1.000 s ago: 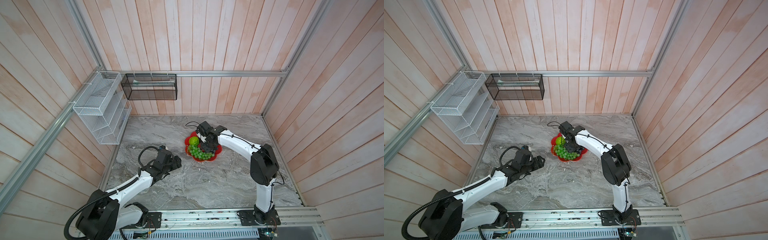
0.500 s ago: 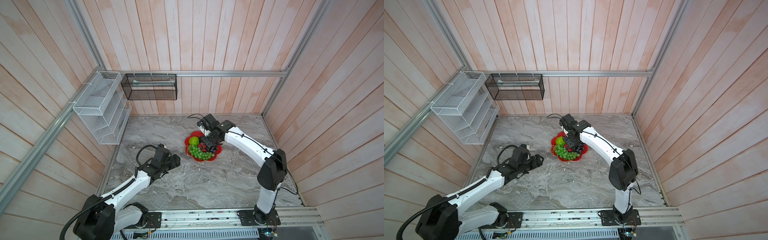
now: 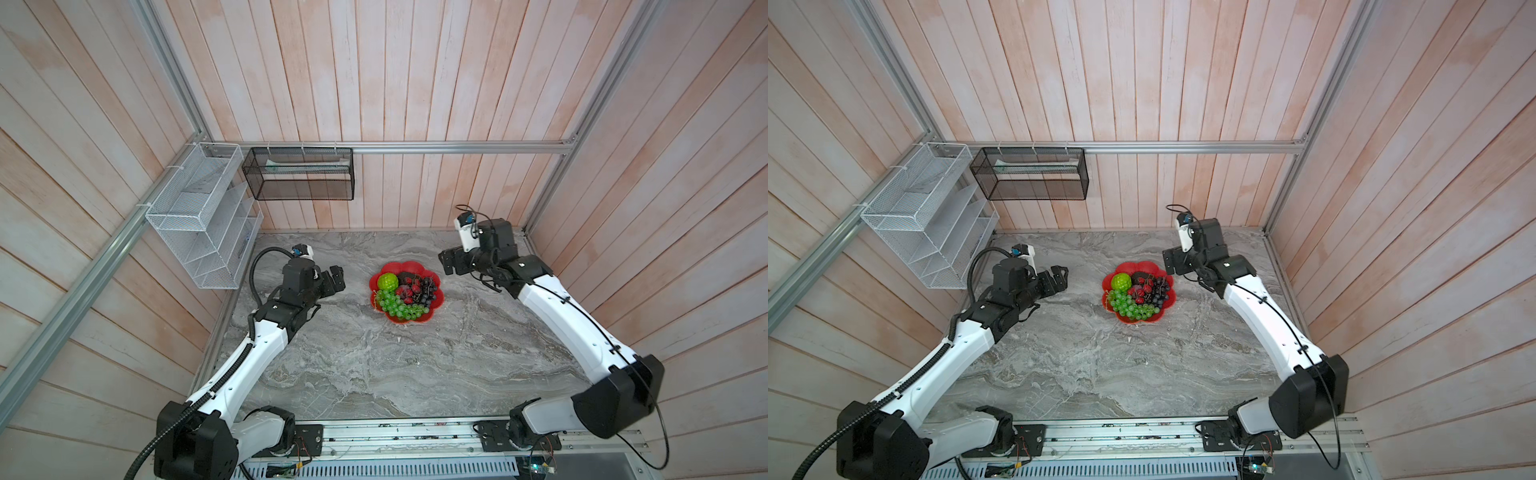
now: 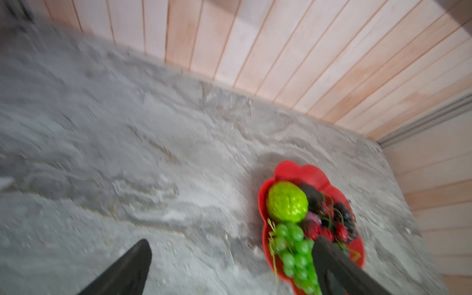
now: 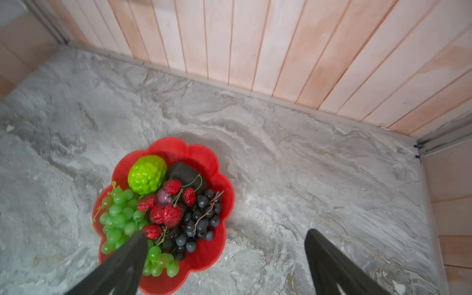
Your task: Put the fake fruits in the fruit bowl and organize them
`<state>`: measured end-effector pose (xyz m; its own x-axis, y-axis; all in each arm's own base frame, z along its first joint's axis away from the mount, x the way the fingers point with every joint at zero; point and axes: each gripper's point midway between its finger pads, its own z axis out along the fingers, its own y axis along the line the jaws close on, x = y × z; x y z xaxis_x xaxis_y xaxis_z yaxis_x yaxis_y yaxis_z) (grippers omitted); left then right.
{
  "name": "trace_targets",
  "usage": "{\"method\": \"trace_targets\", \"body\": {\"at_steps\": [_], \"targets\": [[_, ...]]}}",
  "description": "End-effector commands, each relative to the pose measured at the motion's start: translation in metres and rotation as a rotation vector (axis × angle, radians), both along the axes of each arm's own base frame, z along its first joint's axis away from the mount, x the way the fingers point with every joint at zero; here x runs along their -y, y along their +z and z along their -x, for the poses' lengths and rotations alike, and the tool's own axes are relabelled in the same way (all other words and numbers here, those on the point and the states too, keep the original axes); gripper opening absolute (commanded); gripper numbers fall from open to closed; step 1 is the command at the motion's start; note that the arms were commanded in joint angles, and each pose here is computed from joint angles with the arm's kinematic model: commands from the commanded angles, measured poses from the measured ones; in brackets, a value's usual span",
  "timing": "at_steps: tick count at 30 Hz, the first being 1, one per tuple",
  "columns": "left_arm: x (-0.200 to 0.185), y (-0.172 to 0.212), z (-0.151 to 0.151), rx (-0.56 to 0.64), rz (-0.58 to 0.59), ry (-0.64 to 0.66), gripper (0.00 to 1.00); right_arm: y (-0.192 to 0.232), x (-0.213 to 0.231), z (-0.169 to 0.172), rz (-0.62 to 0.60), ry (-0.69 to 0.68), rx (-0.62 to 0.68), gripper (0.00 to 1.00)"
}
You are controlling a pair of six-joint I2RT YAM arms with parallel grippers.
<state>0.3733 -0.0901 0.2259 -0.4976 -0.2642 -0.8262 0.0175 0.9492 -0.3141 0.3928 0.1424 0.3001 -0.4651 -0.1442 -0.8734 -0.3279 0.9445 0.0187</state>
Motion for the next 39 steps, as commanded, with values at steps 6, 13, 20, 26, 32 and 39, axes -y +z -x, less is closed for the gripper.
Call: {"method": "trace_targets", "body": {"at_steps": [6, 13, 20, 26, 32, 39], "targets": [[-0.08, -0.047, 0.01, 0.192, -0.348, 0.152, 1.0, 0.006, 0.089, 0.014, -0.083, -0.15, 0.514, 0.98], [-0.102, -0.083, 0.015, 0.289, -0.399, 0.222, 1.0, -0.083, 0.152, 0.025, -0.055, -0.357, 0.456, 0.98], [-0.105, -0.076, -0.007, 0.388, -0.328, 0.192, 1.0, -0.128, 0.173, 0.022, -0.143, -0.405, 0.435, 0.98], [-0.102, -0.097, -0.011, 0.368, -0.327, 0.166, 1.0, -0.146, 0.168, 0.015, -0.148, -0.342, 0.345, 0.98], [-0.105, -0.099, -0.015, 0.357, -0.315, 0.173, 1.0, -0.164, 0.15, 0.033, -0.145, -0.255, 0.45, 0.98], [-0.105, -0.098, -0.015, 0.359, -0.312, 0.169, 1.0, -0.173, 0.147, 0.02, -0.116, -0.238, 0.372, 0.98]]}}
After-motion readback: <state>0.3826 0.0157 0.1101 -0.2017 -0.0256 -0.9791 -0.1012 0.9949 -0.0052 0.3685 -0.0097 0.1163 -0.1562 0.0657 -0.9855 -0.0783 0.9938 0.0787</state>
